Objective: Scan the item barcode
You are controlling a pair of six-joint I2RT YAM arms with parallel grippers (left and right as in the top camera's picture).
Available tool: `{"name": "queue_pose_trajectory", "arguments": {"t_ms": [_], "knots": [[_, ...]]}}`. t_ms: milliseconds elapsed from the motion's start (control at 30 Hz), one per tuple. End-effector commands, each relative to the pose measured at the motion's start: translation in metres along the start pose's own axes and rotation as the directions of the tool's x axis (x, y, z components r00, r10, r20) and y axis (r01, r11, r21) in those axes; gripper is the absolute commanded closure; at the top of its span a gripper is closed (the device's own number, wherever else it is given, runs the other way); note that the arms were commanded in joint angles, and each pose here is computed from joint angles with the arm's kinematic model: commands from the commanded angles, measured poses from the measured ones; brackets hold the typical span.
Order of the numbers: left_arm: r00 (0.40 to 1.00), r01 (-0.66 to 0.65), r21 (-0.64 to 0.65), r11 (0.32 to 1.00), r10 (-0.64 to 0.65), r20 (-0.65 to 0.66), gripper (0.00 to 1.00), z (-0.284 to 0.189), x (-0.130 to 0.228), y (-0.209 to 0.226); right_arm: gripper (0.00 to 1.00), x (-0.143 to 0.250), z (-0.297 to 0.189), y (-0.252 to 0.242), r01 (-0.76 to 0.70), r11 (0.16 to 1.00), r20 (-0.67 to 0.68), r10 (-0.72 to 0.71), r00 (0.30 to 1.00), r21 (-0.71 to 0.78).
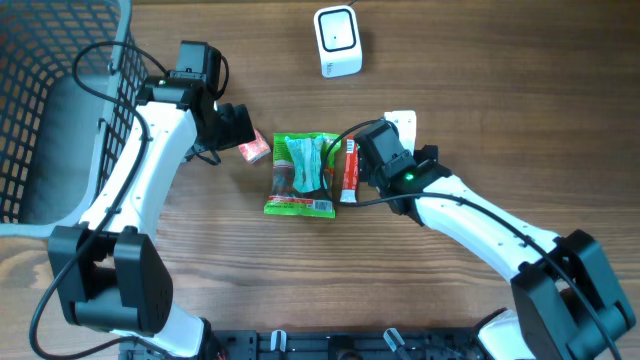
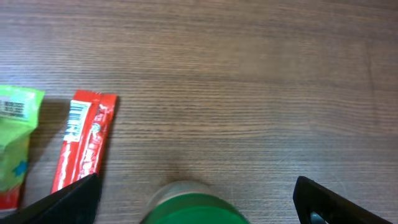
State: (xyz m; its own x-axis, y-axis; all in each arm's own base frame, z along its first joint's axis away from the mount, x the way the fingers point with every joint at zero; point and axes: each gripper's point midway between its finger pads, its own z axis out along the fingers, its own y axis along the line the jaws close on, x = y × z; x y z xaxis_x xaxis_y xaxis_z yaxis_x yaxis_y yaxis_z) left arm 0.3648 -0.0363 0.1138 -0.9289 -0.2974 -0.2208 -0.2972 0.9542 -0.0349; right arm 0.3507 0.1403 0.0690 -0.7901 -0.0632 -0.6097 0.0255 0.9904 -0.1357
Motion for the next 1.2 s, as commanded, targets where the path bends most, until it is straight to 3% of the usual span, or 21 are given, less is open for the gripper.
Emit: {"name": "queue_pose_trajectory", "arguments": {"t_ms": [0, 133, 233, 333, 400, 467, 533, 633, 733, 867, 1000, 1167], "knots": [[1.0, -0.009, 0.011, 1.0, 0.009, 0.024, 0.0, -0.008, -0.005, -0.001, 0.0, -0.029, -0.038, -0.001, 0.023, 0.994, 0.061, -0.016, 0.998, -0.109], [1.0, -0.009, 0.011, 1.0, 0.009, 0.024, 0.0, -0.008, -0.005, -0.001, 0.0, -0.066, -0.099, -0.016, -0.106, 0.96, 0.005, 0.112, 0.994, -0.26], [1.0, -0.009, 0.011, 1.0, 0.009, 0.023, 0.0, -0.008, -0.005, -0.001, 0.0, -0.054, -0.118, -0.054, -0.326, 0.925, -0.228, 0.281, 0.932, -0.194], [1.0, -0.009, 0.011, 1.0, 0.009, 0.024, 0.0, -0.008, -0.005, -0.001, 0.0, -0.043, -0.109, -0.059, -0.32, 0.929, -0.303, 0.255, 0.918, -0.188], [1.0, -0.009, 0.011, 1.0, 0.009, 0.024, 0.0, -0.008, -0.005, -0.001, 0.0, -0.04, -0.11, -0.04, -0.334, 0.902, -0.35, 0.23, 0.908, -0.273], [1.0, -0.009, 0.011, 1.0, 0.009, 0.024, 0.0, -0.008, -0.005, -0.001, 0.14, -0.035, -0.104, -0.038, -0.365, 0.898, -0.387, 0.254, 0.886, -0.246], [1.0, -0.009, 0.011, 1.0, 0.009, 0.024, 0.0, -0.008, -0.005, -0.001, 0.14, -0.025, -0.092, -0.035, -0.429, 0.884, -0.45, 0.312, 0.837, -0.184], [1.0, -0.009, 0.011, 1.0, 0.009, 0.024, 0.0, -0.008, -0.005, -0.001, 0.13, -0.004, -0.066, -0.021, -0.387, 0.912, -0.523, 0.267, 0.809, -0.133], [1.0, -0.009, 0.011, 1.0, 0.009, 0.024, 0.0, -0.008, -0.005, -0.001, 0.05, 0.018, -0.037, -0.005, -0.358, 0.929, -0.592, 0.24, 0.769, -0.088], [1.0, -0.009, 0.011, 1.0, 0.009, 0.024, 0.0, -0.008, -0.005, -0.001, 0.05, 0.03, -0.017, -0.001, -0.344, 0.937, -0.623, 0.234, 0.746, -0.06], [1.0, -0.009, 0.011, 1.0, 0.009, 0.024, 0.0, -0.008, -0.005, -0.001, 0.13, 0.028, -0.015, 0.0, -0.344, 0.937, -0.615, 0.234, 0.753, -0.064], [1.0, -0.009, 0.011, 1.0, 0.009, 0.024, 0.0, -0.008, -0.005, -0.001, 0.14, 0.032, -0.017, -0.002, -0.337, 0.94, -0.626, 0.23, 0.745, -0.056]]}}
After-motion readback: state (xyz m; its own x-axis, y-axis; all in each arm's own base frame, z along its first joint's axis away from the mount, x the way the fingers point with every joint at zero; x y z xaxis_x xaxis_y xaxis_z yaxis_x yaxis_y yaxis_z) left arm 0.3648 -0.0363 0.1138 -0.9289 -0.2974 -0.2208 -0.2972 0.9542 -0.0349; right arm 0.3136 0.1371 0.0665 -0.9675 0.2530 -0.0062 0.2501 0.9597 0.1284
